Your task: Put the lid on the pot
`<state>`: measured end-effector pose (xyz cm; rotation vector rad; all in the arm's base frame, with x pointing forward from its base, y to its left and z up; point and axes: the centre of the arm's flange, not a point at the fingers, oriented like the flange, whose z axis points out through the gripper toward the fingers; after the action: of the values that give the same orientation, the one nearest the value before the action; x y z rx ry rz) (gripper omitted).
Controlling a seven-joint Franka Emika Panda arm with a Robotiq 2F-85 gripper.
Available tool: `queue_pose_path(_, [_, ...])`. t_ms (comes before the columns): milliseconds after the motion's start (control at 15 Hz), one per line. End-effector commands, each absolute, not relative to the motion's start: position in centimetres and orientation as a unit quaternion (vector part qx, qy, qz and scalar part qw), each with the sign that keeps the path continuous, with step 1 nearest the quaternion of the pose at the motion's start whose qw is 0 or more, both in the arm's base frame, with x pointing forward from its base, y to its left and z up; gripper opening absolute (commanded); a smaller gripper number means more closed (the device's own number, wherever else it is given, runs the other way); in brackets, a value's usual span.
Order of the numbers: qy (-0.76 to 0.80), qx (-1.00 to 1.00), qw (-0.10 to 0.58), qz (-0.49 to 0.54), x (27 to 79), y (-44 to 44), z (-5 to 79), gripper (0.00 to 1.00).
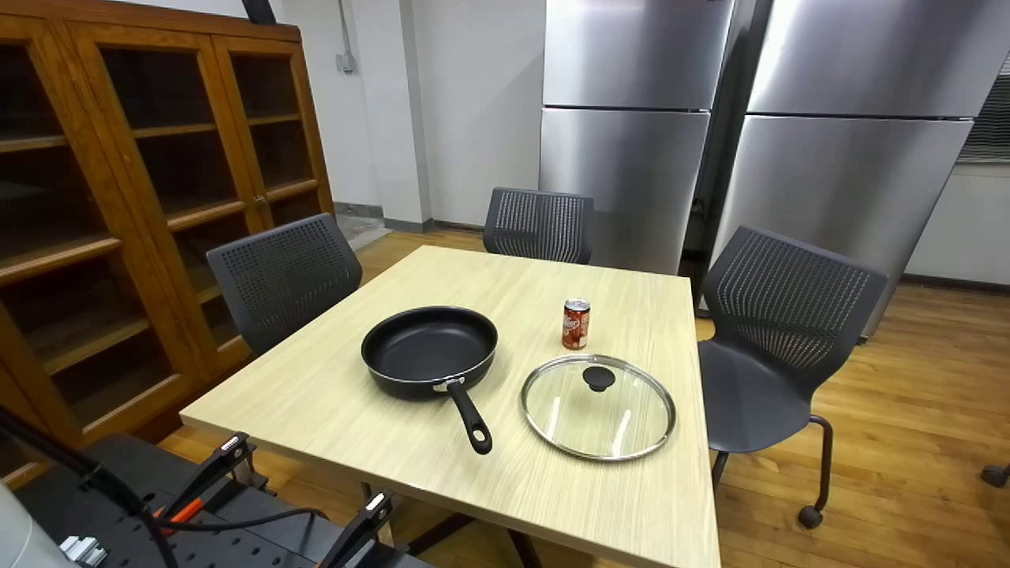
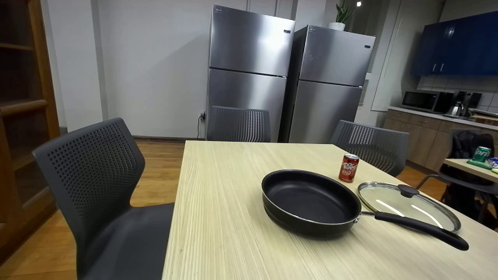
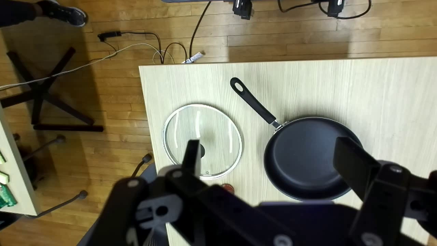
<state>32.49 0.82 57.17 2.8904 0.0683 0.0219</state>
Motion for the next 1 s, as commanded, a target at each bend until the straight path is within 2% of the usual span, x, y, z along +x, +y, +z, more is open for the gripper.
queue_pose_path(0, [-0.004,0.993,0.114,0.019,34.4,0.2,56.6,1.00])
queue_pose_path(533, [-0.055,0.993,0.077,0.063,38.6,-2.8,54.4,1.00])
queue_pose_path(933, [-0.105,0.991,0.062,0.051,40.6,-6.2,51.8,1.00])
